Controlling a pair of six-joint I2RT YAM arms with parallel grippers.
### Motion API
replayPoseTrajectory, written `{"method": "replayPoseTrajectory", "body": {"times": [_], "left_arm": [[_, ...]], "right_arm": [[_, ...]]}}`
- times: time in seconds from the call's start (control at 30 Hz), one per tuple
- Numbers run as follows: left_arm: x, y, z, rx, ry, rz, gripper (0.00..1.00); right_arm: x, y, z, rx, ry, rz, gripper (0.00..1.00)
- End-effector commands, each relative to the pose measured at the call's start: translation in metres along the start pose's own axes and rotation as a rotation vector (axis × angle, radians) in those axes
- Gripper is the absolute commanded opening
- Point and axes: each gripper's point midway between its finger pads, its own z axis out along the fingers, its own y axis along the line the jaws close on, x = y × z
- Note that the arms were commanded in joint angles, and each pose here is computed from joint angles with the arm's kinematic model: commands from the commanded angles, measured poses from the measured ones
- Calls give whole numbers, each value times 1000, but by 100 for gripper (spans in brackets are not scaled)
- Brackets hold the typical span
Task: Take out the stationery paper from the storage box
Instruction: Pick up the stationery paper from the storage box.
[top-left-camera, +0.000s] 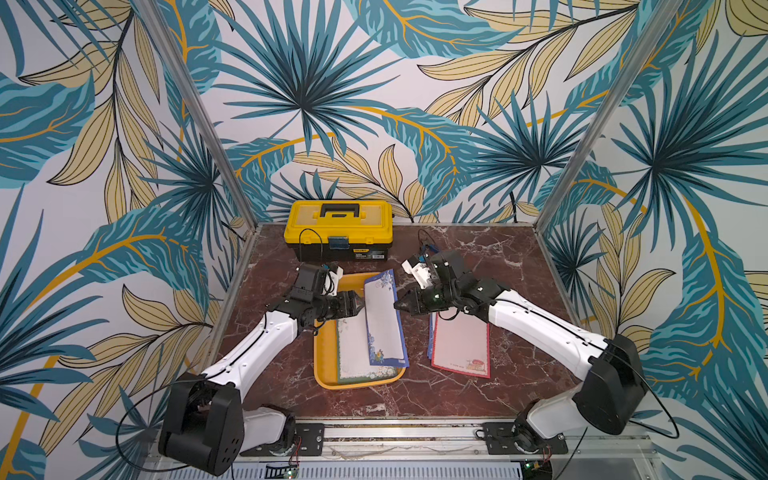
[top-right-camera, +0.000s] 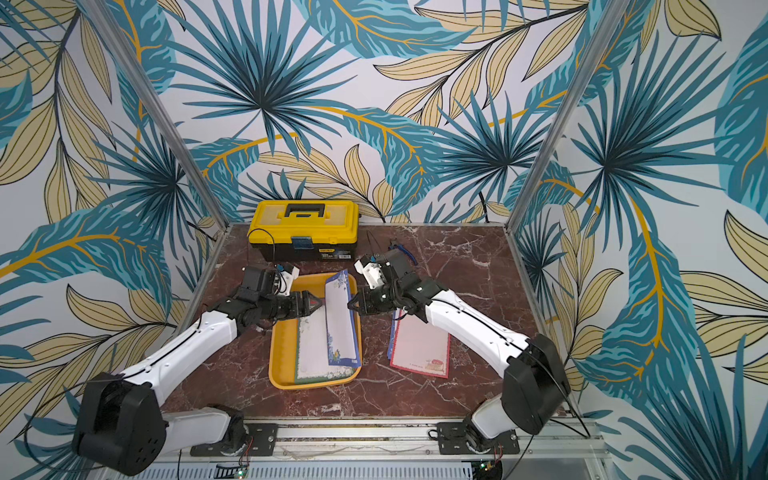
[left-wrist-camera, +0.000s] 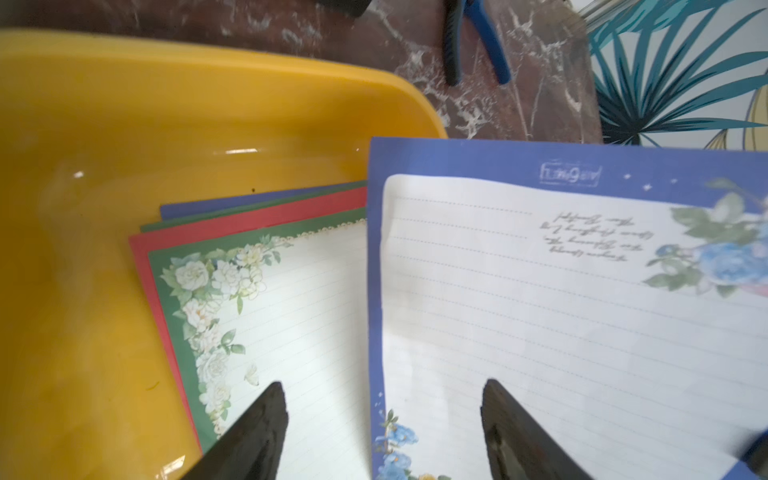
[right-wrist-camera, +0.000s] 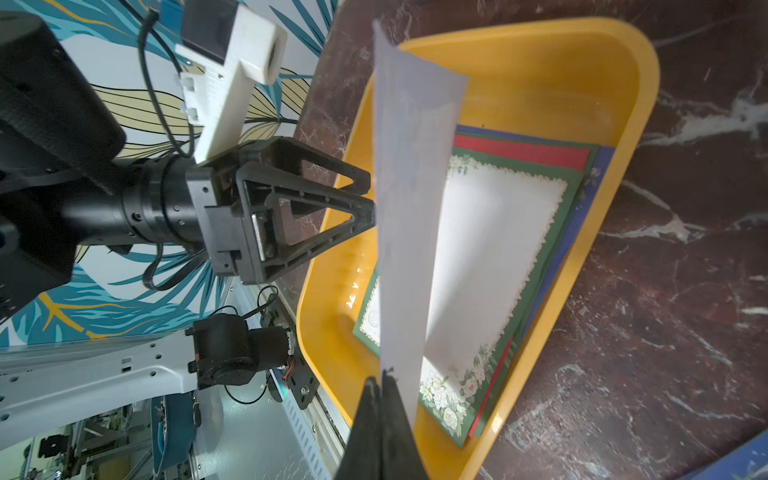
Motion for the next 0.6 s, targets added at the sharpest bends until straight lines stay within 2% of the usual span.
{"method": "replayPoseTrajectory", "body": {"times": [0.0, 0.17, 0.33, 0.57], "left_arm": [[-22, -15, -20, 20, -83, 85, 75], [-36, -31, -35, 47, -138, 132, 75], [-42, -40, -37, 80, -139, 153, 75], [-42, -48, -29, 129, -96, 137, 75]], "right_arm": [[13, -5, -24, 86, 32, -25, 0], [33, -31, -70, 236, 62, 35, 0], [55, -60, -110, 361, 94, 109, 0], [68, -93, -132, 456, 107, 181, 0]]}}
